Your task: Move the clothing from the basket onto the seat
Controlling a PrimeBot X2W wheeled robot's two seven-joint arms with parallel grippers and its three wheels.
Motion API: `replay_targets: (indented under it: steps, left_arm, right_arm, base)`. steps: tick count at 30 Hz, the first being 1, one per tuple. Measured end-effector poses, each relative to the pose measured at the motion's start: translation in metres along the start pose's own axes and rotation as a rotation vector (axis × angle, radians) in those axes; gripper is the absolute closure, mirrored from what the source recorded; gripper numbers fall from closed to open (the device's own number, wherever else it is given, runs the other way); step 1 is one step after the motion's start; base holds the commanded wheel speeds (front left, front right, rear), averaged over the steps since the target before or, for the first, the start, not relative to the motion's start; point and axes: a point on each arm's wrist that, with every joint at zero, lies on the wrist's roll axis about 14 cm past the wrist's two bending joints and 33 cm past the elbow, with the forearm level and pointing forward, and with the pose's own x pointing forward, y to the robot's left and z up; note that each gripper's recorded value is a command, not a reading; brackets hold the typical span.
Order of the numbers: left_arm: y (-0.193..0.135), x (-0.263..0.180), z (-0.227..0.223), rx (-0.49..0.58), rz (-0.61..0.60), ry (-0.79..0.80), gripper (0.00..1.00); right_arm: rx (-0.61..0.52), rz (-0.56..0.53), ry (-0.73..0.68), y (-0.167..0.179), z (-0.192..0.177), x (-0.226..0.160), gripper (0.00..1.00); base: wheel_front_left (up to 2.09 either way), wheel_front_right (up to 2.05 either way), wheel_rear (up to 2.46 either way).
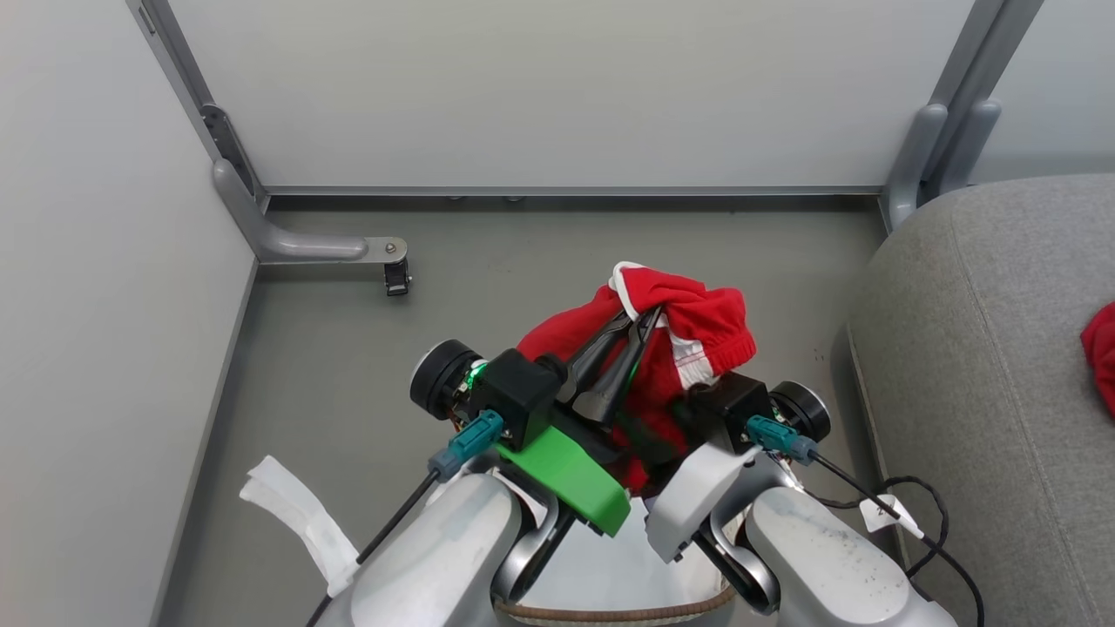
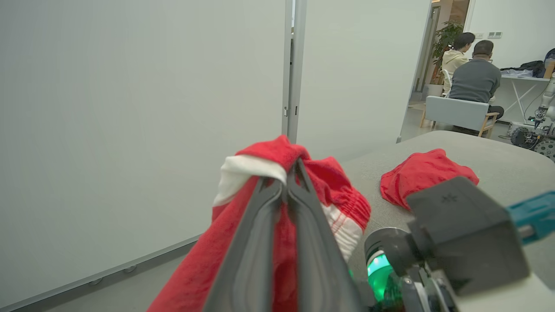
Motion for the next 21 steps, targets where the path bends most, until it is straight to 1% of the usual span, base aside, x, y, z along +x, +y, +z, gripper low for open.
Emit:
replay_targets:
  steps: [5,6,7,15,21]
  left_arm:
    - [0.006,0.002,-0.004,-0.009,0.021,0.009,1.0]
    - [0.007,0.003,-0.005,-0.011,0.025,0.01,0.79]
    - [0.009,0.004,-0.007,-0.014,0.03,0.015,0.0]
    - [0.015,0.012,-0.03,-0.021,0.028,0.063,0.0]
    - [-0.009,0.026,-0.05,-0.044,-0.065,0.099,0.0]
  right_arm:
    - [0.016,-0.032,-0.007,-0.009,0.002,-0.003,1.0]
    - [0.017,-0.039,-0.009,-0.012,0.002,-0.004,1.0]
    - [0.019,-0.051,-0.012,-0.015,0.003,-0.006,1.0]
    - [0.026,-0.192,-0.034,-0.052,0.005,-0.036,1.0]
    - [0.009,-0.337,-0.038,-0.086,0.005,-0.073,1.0]
  base:
    - [0.0,0.0,0.0]
    - [0.0,0.0,0.0]
    - [0.0,0.0,0.0]
    - [0.0,0.0,0.0]
    - [0.0,0.0,0.0]
